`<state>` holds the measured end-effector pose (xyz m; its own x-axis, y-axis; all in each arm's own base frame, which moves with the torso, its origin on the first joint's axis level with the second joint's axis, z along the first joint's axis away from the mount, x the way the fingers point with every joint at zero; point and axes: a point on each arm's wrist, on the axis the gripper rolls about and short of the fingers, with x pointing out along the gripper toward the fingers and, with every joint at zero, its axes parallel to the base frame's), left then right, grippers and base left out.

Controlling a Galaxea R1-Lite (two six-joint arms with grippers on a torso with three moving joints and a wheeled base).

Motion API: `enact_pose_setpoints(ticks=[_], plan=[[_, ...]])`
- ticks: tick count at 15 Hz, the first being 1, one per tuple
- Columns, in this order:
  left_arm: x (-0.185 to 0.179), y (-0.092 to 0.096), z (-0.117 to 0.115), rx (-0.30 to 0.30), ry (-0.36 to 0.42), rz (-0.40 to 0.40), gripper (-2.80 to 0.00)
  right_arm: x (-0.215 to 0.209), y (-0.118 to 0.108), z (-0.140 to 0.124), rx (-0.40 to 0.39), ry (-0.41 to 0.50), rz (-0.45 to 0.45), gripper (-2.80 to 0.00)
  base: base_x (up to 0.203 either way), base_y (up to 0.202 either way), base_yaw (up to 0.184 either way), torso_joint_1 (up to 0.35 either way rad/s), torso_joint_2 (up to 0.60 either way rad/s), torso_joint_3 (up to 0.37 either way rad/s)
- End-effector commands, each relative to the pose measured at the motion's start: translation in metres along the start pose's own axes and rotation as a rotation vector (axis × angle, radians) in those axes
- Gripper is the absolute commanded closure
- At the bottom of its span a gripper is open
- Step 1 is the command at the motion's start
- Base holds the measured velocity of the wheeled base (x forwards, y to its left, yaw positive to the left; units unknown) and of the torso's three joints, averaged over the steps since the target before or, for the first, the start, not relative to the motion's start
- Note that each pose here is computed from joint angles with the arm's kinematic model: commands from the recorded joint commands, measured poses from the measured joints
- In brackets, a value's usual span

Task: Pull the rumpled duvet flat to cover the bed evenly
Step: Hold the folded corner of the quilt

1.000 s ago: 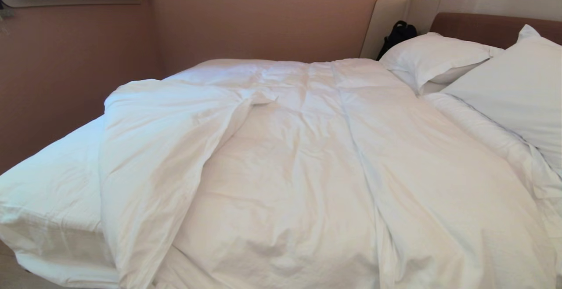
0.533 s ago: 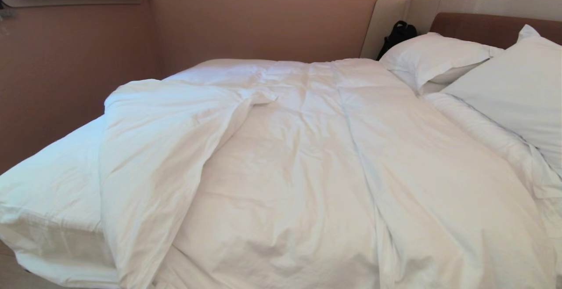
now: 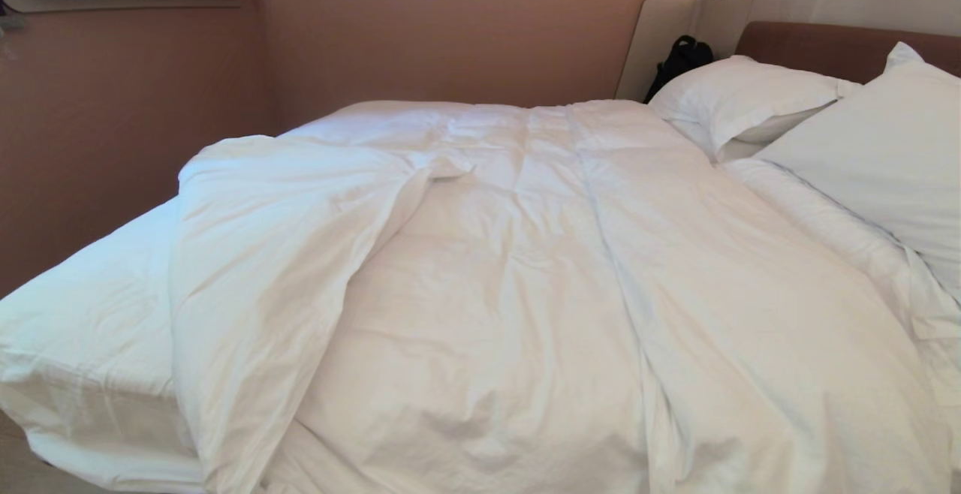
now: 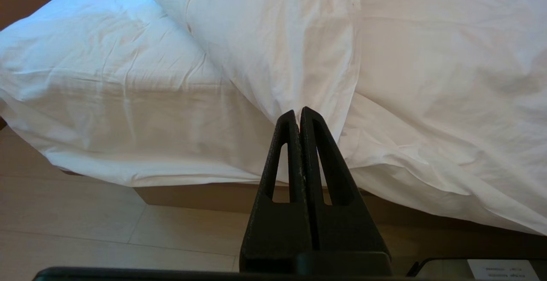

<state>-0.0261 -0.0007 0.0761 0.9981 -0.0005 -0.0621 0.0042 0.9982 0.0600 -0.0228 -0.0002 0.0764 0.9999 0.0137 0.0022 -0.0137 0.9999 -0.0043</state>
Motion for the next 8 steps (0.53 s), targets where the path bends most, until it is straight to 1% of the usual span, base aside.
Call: enact_pose_setpoints(ticks=[1, 8], plan=[[0.0001, 0.0000, -0.0001, 0.000, 0.002, 0.000, 0.00, 0.0001, 0.0000, -0.0003, 0.000, 0.002, 0.000, 0.00, 0.000, 0.000, 0.000, 0.000, 0.00, 0.000], [0.0001, 0.0000, 0.0001, 0.000, 0.001, 0.000, 0.00, 0.0000, 0.0000, -0.0003, 0.000, 0.001, 0.000, 0.00, 0.000, 0.000, 0.000, 0.000, 0.00, 0.000]])
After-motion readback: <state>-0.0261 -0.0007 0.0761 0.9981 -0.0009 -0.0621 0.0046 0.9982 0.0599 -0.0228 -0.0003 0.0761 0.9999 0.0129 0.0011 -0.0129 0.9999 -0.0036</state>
